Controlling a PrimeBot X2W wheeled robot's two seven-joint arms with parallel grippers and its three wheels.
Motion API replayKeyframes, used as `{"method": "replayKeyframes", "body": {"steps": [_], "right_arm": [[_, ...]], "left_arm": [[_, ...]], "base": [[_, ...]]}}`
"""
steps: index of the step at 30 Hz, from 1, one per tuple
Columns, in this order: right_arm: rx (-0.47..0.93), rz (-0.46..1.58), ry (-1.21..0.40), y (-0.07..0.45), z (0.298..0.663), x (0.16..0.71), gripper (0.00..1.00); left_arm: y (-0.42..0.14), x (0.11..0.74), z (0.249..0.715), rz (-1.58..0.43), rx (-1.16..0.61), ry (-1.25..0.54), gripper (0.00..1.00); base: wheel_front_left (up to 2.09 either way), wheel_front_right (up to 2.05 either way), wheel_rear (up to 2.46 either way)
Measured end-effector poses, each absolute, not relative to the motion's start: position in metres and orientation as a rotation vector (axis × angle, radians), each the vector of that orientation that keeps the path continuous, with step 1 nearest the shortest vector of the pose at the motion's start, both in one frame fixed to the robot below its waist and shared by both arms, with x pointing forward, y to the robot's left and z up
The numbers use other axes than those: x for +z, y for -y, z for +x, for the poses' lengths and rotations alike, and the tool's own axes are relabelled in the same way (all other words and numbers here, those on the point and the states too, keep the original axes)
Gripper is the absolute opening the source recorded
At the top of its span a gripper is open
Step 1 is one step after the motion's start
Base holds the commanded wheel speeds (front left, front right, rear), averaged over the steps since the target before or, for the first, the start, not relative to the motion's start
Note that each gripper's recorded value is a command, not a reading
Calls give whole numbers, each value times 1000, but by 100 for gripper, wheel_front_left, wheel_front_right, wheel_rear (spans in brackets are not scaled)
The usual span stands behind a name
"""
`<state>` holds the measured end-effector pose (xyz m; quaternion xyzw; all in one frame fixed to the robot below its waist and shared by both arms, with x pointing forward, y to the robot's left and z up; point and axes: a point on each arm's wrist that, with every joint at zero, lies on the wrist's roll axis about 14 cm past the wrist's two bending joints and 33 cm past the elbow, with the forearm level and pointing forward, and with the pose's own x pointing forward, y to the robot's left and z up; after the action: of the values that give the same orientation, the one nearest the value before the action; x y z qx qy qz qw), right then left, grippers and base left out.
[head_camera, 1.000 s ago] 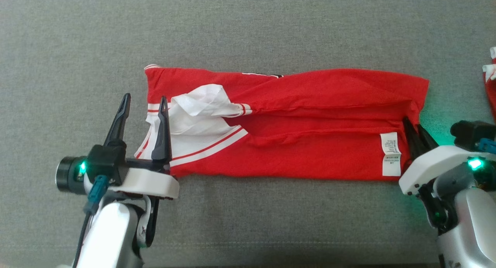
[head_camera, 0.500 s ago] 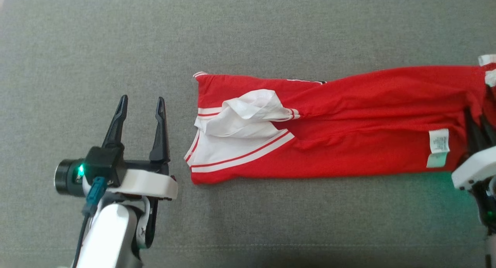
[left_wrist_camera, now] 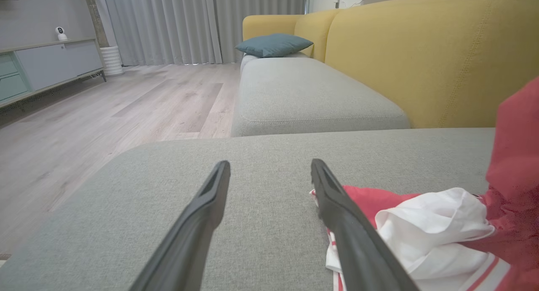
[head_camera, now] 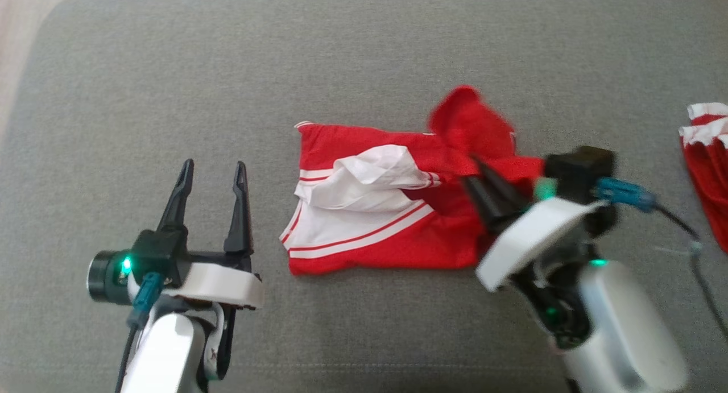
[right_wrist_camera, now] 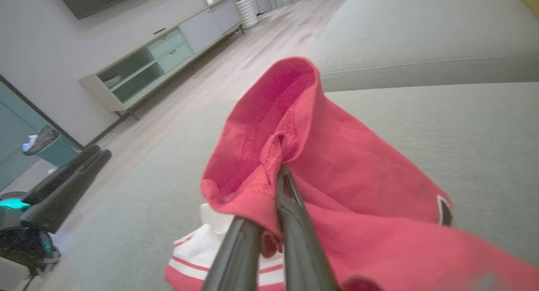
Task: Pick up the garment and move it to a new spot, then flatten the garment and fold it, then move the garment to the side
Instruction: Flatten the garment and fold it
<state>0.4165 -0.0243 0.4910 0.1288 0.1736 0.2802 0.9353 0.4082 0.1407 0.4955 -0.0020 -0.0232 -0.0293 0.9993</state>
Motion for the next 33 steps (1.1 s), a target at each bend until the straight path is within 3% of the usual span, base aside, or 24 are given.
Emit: {"method": "replayKeyframes", "body": {"steps": [11, 20, 21, 22, 23, 33], "right_arm": [[776, 406, -370, -54, 412, 480, 0], [831, 436, -382, -84, 422, 461, 0], [837, 429, -389, -86, 423, 458, 6], [842, 425, -399, -88, 423, 455, 46], [843, 437, -401, -90, 424, 454, 100], [912, 410, -286, -103, 429, 480, 100]], "left_arm": [[-149, 486, 400, -7, -36, 10, 100], [-149, 475, 399, -16, -26, -23, 100], [-149, 475, 400, -16, -25, -23, 100], [-149, 475, 402, -15, -25, -23, 100], [-150, 474, 402, -15, -24, -24, 100], [-144, 469, 407, -25, -38, -36, 100]], "base": [[0, 0, 0], [0, 0, 0], [0, 0, 0], [0, 0, 0], [0, 0, 0], [0, 0, 0]]}}
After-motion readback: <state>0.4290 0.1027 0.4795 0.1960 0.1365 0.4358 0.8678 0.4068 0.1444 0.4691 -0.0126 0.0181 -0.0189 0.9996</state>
